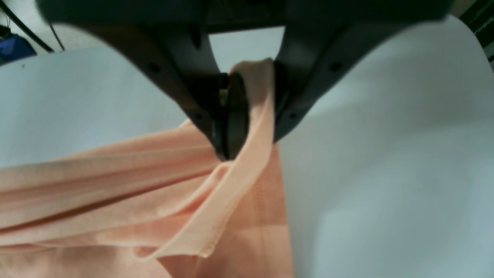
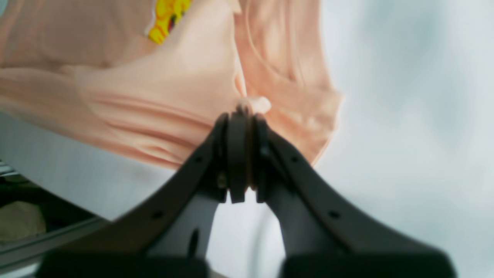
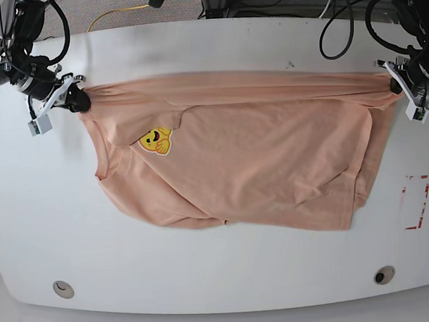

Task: Fold the T-shirt properly
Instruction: 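Lay the shirt flat on the table, dragging it toward the robot base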

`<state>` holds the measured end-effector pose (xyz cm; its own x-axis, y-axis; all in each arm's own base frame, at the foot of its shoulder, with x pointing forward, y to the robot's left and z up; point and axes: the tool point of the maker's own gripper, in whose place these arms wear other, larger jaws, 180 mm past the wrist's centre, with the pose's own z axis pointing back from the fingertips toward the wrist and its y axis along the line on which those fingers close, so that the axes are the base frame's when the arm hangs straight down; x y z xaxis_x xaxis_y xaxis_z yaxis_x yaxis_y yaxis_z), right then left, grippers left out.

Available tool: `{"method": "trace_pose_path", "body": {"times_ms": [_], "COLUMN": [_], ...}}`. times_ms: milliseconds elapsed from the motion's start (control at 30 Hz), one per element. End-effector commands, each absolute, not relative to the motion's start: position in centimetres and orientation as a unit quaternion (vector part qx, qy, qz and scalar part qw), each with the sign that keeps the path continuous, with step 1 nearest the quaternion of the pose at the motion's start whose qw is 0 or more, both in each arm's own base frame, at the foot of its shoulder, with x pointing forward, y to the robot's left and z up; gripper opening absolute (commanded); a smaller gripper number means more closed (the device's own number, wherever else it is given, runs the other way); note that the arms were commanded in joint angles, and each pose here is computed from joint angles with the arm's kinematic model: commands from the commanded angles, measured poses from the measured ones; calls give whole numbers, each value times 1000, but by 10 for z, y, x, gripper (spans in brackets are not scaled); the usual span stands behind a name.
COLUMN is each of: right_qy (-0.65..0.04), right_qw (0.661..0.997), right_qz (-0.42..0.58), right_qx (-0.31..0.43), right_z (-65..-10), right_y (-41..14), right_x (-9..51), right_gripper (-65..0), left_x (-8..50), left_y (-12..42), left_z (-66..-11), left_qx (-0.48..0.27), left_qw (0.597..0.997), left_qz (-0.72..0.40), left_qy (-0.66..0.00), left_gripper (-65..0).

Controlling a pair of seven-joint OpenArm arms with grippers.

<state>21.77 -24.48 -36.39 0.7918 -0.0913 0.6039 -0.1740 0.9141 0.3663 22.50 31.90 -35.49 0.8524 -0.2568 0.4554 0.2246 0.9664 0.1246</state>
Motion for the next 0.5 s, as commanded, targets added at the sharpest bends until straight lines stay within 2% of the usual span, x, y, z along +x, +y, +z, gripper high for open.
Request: {"method": "trace_pose_path", "body": {"times_ms": [0, 300, 467], "right_qy": [-336, -283, -258], "right_qw": [921, 942, 953], "right_qz": [25, 18, 16], "right_qx": [198, 178, 160], "right_z": [-355, -383, -397], "right_y": [-251, -252, -252], "right_x": [222, 188, 173], "right_gripper": [-650, -650, -650], "left_x": [230, 213, 218], "left_y": [332, 351, 351], "left_z": [-345, -373, -373], "left_qx": [53, 42, 40], "left_qw": [959, 975, 971], "left_qz": [-128, -101, -100], "left_qy": [-248, -195, -211], "left_gripper": [-650, -650, -650]}}
